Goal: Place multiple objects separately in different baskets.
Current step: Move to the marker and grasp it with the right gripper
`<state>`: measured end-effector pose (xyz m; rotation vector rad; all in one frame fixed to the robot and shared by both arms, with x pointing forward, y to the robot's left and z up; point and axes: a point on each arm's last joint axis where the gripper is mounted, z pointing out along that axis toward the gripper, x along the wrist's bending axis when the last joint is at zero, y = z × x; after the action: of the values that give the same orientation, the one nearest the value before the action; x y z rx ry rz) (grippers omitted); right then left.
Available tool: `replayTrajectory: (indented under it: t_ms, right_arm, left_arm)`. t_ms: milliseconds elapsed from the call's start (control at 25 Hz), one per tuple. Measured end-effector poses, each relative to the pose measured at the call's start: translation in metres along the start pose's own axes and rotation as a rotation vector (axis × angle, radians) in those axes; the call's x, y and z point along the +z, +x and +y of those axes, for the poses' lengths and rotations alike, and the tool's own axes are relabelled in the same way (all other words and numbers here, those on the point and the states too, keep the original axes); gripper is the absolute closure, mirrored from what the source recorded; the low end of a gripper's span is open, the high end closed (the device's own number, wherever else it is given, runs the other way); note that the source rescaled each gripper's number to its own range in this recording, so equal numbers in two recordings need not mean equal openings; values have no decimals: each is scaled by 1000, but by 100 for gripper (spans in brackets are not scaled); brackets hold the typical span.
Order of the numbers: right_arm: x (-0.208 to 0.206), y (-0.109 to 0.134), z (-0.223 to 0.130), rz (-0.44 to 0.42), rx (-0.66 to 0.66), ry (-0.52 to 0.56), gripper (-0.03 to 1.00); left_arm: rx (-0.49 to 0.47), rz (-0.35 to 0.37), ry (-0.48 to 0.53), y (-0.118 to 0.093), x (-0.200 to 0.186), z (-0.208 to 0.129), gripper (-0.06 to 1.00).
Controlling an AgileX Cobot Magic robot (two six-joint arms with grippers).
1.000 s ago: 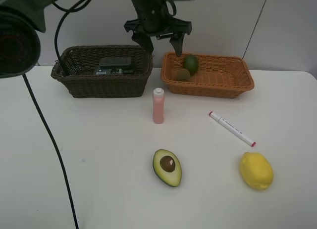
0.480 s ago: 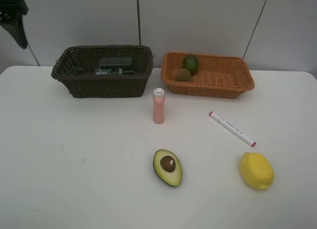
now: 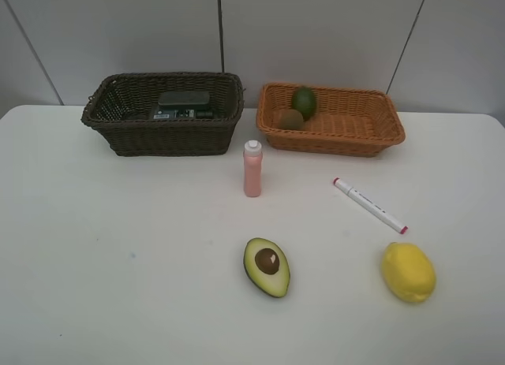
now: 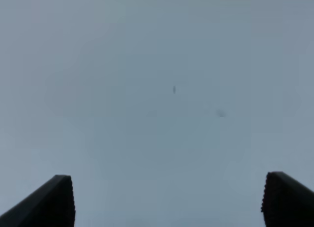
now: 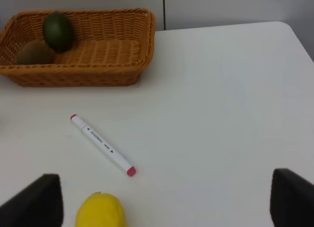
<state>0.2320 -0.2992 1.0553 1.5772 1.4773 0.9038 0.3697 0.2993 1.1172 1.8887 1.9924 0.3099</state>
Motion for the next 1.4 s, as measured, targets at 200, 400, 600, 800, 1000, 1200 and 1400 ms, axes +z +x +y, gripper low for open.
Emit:
replayTrajectory:
  t_ms: [200,400,600,800,1000,1200,1400]
  right_arm:
    - [0,0,0,0,0,0,-3]
    - [0,0,0,-1,0,0,-3]
    - [0,0,0,-1,0,0,-3]
    - [0,0,0,-1,0,0,-3]
    - [0,0,0,-1,0,0,-3]
    - [0,0,0,-1,0,0,-3]
    - [0,0,0,0,0,0,-3]
  left_arm:
    - [73,-7,-163,-3,-20,-59,-5]
    - [136,-37,-249,-5,-12,-103,-5]
    - [144,-36,-299,-2,11,-126,-5]
    - [167,-50,-399,-2,14,-137,-5]
    - [215,-76,-522,-2,8,-153,-5]
    - [226,-85,-573,-2,5,-160,-5]
    - [233,-91,-573,-2,5,-161,-5]
